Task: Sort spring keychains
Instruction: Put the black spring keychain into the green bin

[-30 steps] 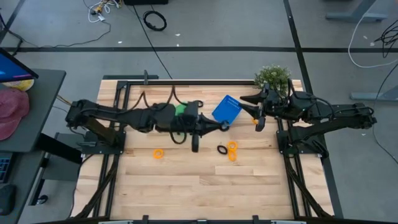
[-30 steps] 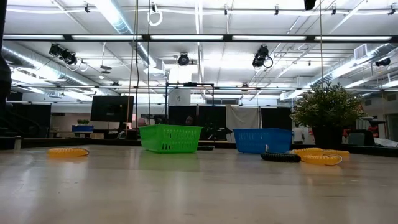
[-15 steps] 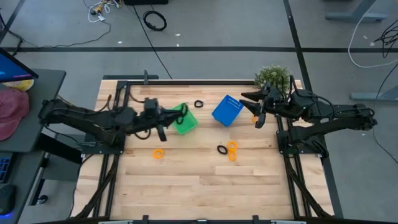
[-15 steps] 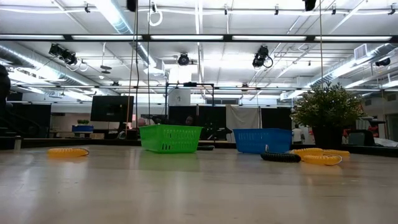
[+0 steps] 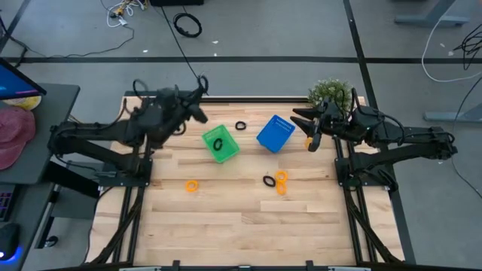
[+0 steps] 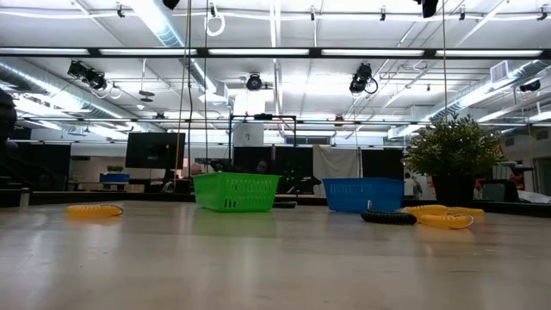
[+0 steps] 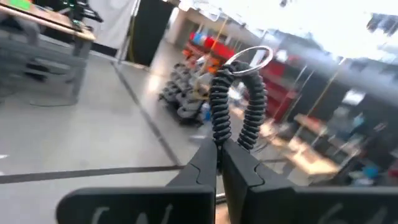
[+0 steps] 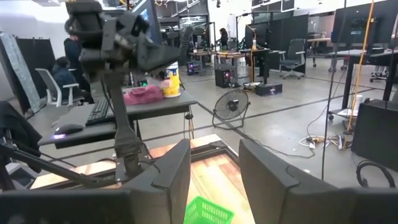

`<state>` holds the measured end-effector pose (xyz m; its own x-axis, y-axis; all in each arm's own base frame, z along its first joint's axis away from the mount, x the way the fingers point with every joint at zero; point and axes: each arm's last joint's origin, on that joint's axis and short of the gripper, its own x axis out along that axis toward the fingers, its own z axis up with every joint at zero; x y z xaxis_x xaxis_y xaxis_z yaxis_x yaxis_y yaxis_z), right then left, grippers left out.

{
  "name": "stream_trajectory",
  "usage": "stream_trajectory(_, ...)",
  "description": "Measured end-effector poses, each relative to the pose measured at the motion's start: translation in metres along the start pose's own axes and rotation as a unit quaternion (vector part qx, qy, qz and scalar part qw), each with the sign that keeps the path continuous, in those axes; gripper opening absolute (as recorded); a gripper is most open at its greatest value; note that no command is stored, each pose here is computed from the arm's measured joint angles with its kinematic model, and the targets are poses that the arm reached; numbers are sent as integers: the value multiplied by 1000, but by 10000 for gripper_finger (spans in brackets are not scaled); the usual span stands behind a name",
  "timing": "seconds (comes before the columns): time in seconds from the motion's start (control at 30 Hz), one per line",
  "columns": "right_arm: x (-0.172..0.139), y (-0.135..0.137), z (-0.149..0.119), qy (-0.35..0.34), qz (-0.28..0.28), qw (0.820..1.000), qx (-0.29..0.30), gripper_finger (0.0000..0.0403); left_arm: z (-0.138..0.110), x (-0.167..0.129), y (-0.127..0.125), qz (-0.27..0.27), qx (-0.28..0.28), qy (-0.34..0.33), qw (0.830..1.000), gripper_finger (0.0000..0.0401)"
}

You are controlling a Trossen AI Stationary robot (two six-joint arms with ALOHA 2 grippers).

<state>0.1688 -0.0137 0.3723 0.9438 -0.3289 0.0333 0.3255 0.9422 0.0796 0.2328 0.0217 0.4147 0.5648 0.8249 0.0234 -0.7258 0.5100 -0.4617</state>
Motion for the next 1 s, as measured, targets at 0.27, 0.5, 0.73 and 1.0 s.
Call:
stream_trajectory(0.27, 0, -1, 0, -1, -4, 1000, 0, 141, 12, 58, 0, 78, 78, 231, 967, 7)
stream_trajectory(0.5, 0, -1, 0, 0, -4, 1000, 0, 141, -13, 95, 10, 96, 98, 427, 894, 7)
stream_trajectory(0.73, 0, -1, -1, 3, -4, 1000, 19, 141, -90, 108, 27, 127, 145, 536, 822, 7)
stream_trajectory(1.0, 0, -1, -1, 3, -5, 1000, 24, 141, -155, 98, 39, 110, 98, 564, 813, 7)
